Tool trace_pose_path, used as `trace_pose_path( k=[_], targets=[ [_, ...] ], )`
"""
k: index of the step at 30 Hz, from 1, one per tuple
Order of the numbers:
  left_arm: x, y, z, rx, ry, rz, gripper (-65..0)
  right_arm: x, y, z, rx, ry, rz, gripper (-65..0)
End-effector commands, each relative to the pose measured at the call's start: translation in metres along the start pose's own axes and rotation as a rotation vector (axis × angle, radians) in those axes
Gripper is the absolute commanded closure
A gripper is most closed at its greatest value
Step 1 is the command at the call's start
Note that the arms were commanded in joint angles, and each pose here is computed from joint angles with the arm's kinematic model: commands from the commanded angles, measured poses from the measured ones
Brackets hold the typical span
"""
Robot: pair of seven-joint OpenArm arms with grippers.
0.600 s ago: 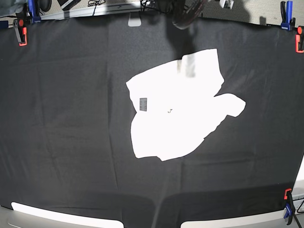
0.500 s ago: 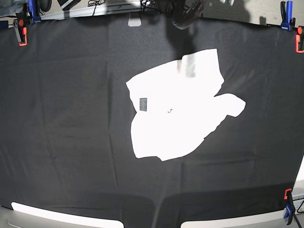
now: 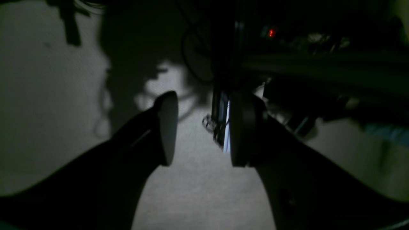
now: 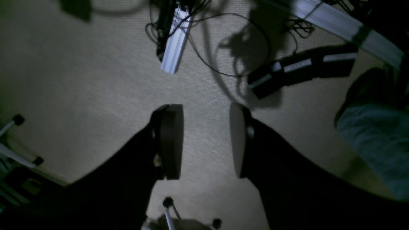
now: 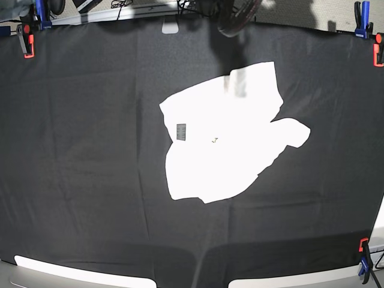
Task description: Layout the t-shirt on the table in an organized manner, then fold the t-shirt properly
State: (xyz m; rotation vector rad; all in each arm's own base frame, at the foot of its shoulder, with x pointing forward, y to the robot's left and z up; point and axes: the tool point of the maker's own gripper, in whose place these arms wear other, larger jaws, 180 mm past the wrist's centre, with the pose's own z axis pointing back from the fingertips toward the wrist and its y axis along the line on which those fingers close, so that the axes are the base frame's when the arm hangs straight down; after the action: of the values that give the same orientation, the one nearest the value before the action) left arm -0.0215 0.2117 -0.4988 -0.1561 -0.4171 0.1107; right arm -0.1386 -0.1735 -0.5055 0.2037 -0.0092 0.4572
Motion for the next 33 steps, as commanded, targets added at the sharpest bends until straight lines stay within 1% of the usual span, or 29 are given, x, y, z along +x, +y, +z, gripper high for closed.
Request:
trace_pose_path(
  k=[1,5,7,9,12,14,17,21,23,25,26,28,30,33],
  targets=[
    [0.007,0.006,0.010,0.012,-0.011,-0.016,-24.9,0.000,0.003,0.006,0.012,0.007,0.010,-23.6],
    [0.040,0.009,0.027,0.035,-0.025,-0.073,-24.9,0.016,-0.003,0.020,-0.011,0.066,0.026,-23.6],
    [0.054,0.005,0.035,0.039,-0.013,-0.110,-24.9,0.032,-0.010,0.031,-0.034,0.052,0.031,-23.6],
    [0.067,-0.001,0.042,0.039,0.016,-0.151,-24.9,0.051,-0.019,0.045,-0.067,0.014,0.033,-23.6],
    [0.090,-0.018,0.055,0.028,0.023,-0.219,-24.9,0.092,-0.035,0.071,-0.124,-0.103,0.033,-23.6],
    [0.108,-0.029,0.065,0.021,-0.004,-0.262,-24.9,0.115,-0.045,0.088,-0.154,-0.166,0.019,-23.6],
    [0.136,-0.046,0.078,0.007,-0.086,-0.314,-24.9,0.154,-0.062,0.115,-0.197,-0.295,0.000,-23.6],
    [0.174,-0.066,0.093,-0.014,-0.227,-0.360,-24.9,0.206,-0.087,0.145,-0.265,-0.469,-0.009,-23.6],
    [0.189,-0.071,0.095,-0.017,-0.277,-0.370,-24.9,0.233,-0.099,0.157,-0.293,-0.564,-0.004,-23.6],
    [0.202,-0.073,0.092,-0.022,-0.303,-0.367,-24.9,0.264,-0.107,0.171,-0.321,-0.671,0.009,-23.6],
    [0.208,-0.074,0.091,-0.028,-0.311,-0.363,-24.9,0.279,-0.110,0.179,-0.332,-0.725,0.008,-23.6],
    [0.228,-0.081,0.090,-0.052,-0.362,-0.351,-24.9,0.307,-0.117,0.192,-0.350,-0.821,-0.014,-23.6],
    [0.250,-0.090,0.093,-0.086,-0.438,-0.337,-25.0,0.329,-0.121,0.196,-0.348,-0.887,-0.048,-23.6],
    [0.278,-0.101,0.100,-0.129,-0.538,-0.324,-24.9,0.351,-0.118,0.179,-0.298,-0.914,-0.092,-23.6]
  ],
)
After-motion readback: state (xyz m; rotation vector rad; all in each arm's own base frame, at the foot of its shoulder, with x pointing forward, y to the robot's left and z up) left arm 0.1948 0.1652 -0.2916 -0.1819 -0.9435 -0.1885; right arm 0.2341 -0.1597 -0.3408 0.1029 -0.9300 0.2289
